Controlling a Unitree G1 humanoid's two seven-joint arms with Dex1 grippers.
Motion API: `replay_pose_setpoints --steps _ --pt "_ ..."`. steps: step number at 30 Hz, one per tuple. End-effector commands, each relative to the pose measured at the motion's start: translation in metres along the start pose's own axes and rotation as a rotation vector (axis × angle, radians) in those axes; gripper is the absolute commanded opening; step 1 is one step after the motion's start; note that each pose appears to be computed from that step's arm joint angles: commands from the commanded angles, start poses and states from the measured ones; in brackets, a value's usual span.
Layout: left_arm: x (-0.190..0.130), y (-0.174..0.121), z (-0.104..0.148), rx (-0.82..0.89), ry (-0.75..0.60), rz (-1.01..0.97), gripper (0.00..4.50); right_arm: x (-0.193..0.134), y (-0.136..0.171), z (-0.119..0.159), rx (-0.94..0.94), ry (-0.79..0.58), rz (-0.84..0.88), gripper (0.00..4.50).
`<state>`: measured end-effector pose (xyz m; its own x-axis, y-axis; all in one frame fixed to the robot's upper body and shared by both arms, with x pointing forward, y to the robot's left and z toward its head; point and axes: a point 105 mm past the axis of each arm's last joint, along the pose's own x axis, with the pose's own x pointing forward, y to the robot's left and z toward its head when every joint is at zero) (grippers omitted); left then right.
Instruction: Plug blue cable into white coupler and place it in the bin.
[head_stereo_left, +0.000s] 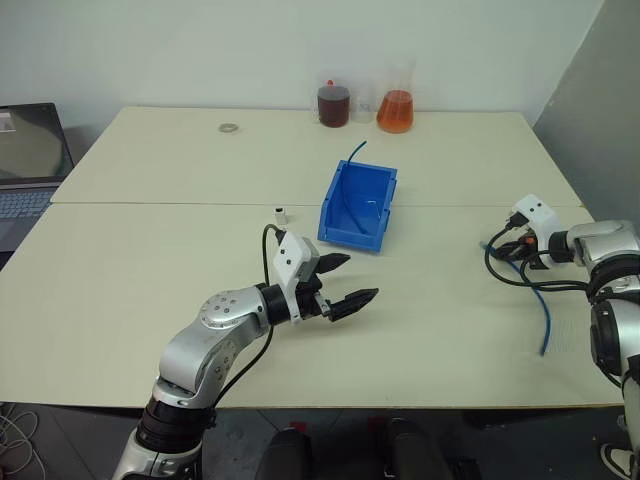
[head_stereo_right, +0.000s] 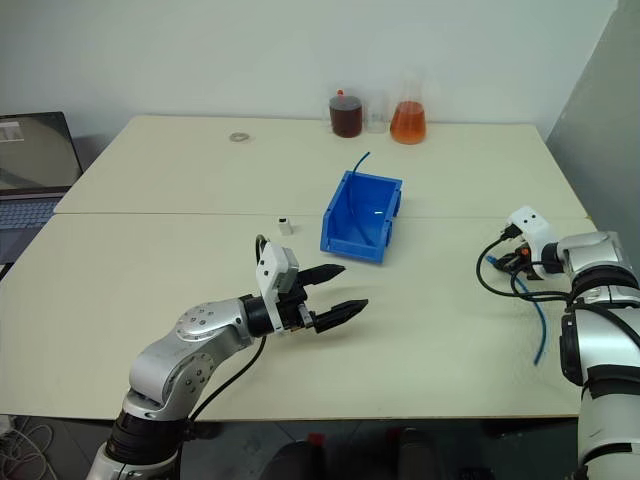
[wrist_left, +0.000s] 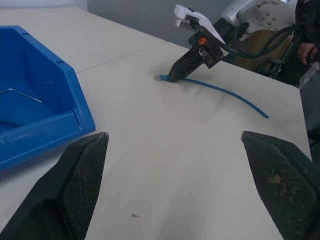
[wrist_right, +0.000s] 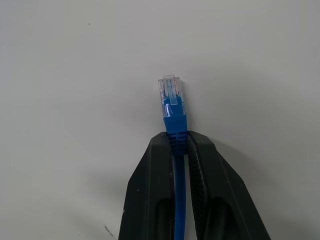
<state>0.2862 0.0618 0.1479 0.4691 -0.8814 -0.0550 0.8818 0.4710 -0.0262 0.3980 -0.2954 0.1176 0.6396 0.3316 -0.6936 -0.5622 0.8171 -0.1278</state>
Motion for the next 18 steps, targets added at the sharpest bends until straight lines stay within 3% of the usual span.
replay_pose_setpoints --steps 1,5,10,15,18 --pt "0.0 -0.001 0.009 0.032 -0.023 -0.016 4.5 -0.005 -0.002 -0.001 -0.024 0.0 0.01 0.11" --pt "-0.004 0.003 0.008 0.046 -0.01 -0.009 4.5 -0.001 0.007 0.004 -0.091 -0.026 0.07 0.11" --pt "-0.025 0.016 0.014 0.038 -0.017 0.047 4.5 0.008 0.04 0.025 -0.164 -0.128 0.275 0.11" --pt "-0.068 0.011 0.011 -0.022 0.001 0.078 4.5 0.022 0.101 0.066 -0.243 -0.292 0.476 0.11" --pt "-0.102 0.0 -0.012 -0.032 0.099 0.148 4.5 0.029 0.161 0.086 -0.321 -0.381 0.543 0.11"
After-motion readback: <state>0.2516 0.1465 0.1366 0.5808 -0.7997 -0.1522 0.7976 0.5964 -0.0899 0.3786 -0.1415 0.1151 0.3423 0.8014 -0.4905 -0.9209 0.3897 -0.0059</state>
